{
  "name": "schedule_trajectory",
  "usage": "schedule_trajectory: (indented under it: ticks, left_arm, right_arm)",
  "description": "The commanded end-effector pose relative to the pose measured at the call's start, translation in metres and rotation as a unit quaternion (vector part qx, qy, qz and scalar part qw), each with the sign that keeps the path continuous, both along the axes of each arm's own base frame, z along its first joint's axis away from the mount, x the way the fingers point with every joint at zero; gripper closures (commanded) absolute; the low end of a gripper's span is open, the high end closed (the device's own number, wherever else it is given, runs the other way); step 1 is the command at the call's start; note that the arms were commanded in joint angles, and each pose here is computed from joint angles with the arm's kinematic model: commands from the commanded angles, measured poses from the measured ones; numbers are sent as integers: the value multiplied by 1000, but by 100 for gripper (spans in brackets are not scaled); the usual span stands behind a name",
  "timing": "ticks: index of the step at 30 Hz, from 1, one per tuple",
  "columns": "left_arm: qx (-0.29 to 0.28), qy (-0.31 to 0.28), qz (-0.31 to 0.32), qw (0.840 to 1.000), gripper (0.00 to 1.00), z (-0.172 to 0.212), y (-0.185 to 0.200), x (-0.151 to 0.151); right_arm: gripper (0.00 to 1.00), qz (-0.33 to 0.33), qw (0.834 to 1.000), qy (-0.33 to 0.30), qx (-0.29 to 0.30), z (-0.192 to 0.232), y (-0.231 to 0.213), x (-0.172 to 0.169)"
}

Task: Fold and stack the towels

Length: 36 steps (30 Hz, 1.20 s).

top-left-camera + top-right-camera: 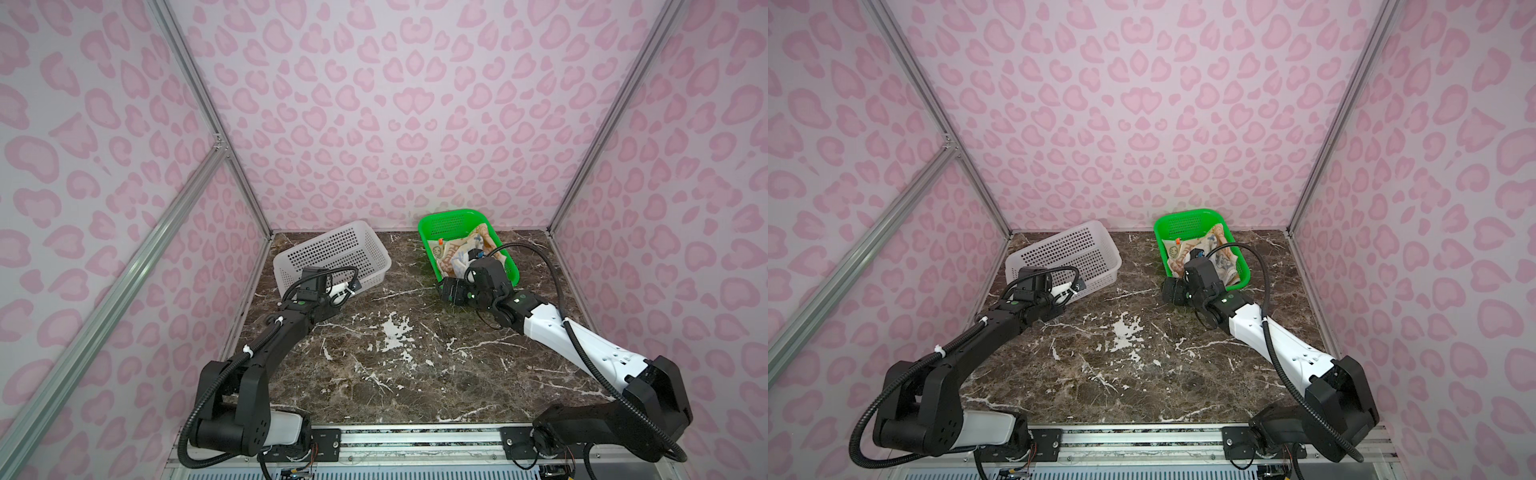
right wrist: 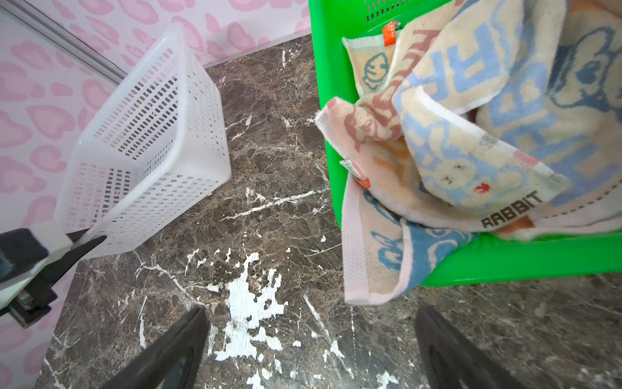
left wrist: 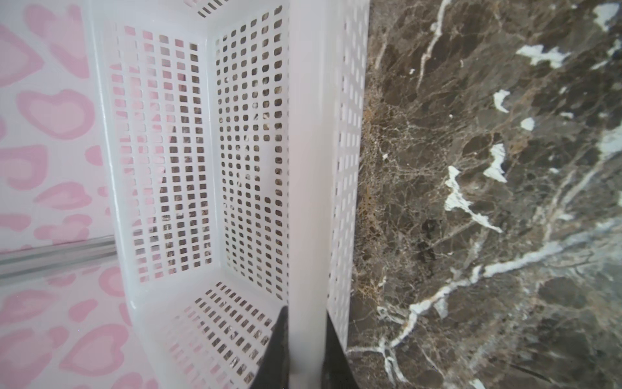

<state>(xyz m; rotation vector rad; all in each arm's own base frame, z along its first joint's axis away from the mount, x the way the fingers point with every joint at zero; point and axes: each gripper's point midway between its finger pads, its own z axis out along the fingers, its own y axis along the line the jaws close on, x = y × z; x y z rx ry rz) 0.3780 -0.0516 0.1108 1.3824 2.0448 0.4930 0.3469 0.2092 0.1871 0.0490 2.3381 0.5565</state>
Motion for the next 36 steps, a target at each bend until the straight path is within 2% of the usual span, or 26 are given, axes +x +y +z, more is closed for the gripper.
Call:
schedule_trajectory:
  ticks: [1,4,9,10,11,12,16,18,20,22,24,32,34,36]
  left_arm:
    - [13,-23,-34,999,96,7,-8,19]
    - [25,-17,-44,999,89,2,-13,17]
    - [22,-42,-29,998,65,20,-10,17]
    - [17,-48,-25,998,50,25,-10,17]
    - [11,-59,-20,998,17,35,-10,18]
    - [6,-70,-12,997,2,44,-9,19]
    - [-73,-111,38,990,2,88,-13,18]
    - [-131,-137,84,978,2,116,-18,19]
    - [-196,-137,138,961,2,133,-22,17]
    - [-260,-129,192,937,2,142,-24,14]
    - [-317,-107,225,915,2,143,-31,6]
    - [-466,-59,248,848,2,158,-60,-33]
    - [-498,-61,265,824,2,163,-58,-40]
    - [-519,-52,271,809,2,164,-59,-47]
  right_arm:
    - [2,3,1000,-5,6,2,4,4]
    - [2,6,1000,-1,2,-1,7,8]
    - [2,30,1000,7,-8,-3,19,18]
    - [2,35,999,7,-12,-3,21,20]
    - [2,40,999,7,-17,-2,24,24]
    - [2,48,999,5,-21,-1,27,28]
    - [2,83,996,6,-42,0,45,48]
    - [2,106,993,9,-53,-3,58,63]
    - [2,124,990,10,-59,-2,73,79]
    - [2,134,989,15,-63,-7,86,95]
    - [2,146,987,23,-65,-15,99,110]
    - [19,168,981,50,-84,-51,143,146]
    - [25,167,980,55,-93,-58,152,151]
    - [33,162,980,60,-99,-68,160,155]
